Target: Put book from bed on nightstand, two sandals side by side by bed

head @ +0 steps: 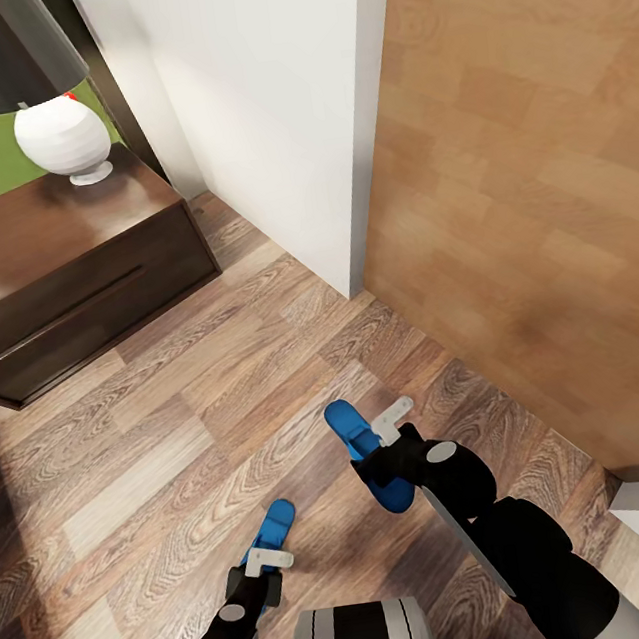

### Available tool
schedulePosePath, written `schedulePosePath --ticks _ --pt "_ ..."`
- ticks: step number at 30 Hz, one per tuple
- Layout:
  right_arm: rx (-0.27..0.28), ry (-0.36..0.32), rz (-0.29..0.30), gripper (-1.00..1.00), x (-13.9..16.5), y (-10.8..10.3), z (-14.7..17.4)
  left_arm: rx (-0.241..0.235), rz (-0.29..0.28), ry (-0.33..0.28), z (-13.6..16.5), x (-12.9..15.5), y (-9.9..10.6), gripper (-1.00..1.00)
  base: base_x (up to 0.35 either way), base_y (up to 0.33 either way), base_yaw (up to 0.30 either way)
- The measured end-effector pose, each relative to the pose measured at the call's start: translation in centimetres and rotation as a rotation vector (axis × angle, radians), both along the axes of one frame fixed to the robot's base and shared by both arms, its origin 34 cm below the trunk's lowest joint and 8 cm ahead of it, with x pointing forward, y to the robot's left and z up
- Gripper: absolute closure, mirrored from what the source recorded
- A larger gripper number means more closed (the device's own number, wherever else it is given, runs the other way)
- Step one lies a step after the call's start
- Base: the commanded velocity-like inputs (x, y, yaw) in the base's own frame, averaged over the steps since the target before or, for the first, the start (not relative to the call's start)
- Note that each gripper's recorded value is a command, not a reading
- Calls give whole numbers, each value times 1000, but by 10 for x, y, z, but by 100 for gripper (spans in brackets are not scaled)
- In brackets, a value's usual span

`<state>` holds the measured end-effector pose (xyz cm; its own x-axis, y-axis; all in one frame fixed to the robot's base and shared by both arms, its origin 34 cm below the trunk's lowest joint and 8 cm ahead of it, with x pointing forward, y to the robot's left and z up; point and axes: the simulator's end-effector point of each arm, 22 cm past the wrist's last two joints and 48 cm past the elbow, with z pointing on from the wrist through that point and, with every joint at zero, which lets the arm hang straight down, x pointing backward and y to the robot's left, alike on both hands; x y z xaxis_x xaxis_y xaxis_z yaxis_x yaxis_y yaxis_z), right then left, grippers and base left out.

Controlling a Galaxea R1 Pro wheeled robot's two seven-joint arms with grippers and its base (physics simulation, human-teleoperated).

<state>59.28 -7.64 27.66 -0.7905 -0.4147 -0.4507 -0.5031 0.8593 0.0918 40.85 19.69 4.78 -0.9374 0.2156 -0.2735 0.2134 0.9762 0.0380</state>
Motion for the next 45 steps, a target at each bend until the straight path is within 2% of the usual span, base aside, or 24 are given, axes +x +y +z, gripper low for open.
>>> schedulePosePath --ticks 13,21,29,34,45 --pt "0 -1 1 100 0 0 0 -2 8 -10 1 5 0 100 0 0 0" --pt "0 -1 2 100 0 0 0 -11 11 -96 15 47 -3 100 0 0 0" --pt "0 -1 3 100 0 1 0 -27 20 -226 50 118 -11 100 0 0 0" --pt "0 -1 3 100 0 1 0 -32 26 -260 63 136 -12 100 0 0 0" --pt "-1 -14 3 100 2 0 6 -34 29 -288 76 149 -12 100 0 0 0"
